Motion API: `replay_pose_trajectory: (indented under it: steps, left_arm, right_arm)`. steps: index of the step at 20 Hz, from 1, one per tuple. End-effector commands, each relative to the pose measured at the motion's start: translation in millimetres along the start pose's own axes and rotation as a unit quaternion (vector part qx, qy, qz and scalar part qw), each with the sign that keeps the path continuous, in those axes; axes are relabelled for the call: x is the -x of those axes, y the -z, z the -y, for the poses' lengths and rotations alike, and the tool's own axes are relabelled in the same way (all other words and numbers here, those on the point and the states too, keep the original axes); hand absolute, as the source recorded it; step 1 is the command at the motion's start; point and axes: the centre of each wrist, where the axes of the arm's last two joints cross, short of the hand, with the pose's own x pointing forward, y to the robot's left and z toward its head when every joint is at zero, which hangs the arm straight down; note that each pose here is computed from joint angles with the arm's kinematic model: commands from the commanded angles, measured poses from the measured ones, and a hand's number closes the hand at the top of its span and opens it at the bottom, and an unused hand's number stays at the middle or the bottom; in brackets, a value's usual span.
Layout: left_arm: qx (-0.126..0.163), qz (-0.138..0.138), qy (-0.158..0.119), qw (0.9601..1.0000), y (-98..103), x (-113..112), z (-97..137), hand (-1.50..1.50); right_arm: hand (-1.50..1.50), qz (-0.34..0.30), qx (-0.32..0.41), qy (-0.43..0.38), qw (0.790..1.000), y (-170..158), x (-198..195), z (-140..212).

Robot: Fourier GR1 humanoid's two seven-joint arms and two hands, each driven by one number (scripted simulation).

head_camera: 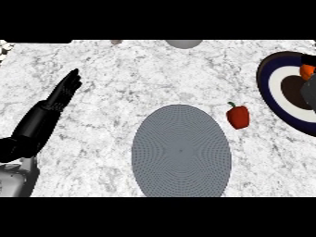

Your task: Pick the squash from the placemat and place it in the plate

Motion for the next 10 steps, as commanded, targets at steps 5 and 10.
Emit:
replay_pose_trajectory:
  steps: [5,10]
  left_arm:
    - [-0.021,-0.022,0.0,0.9995,-10,12,-20,0.0]
    - [-0.027,-0.026,0.001,0.9993,-17,12,-16,0.0]
  right_arm:
    - [-1.5,-0.026,-0.01,0.224,0.974,-23,-45,20]
    - [-1.5,-0.01,-0.026,0.262,0.965,-39,-24,24]
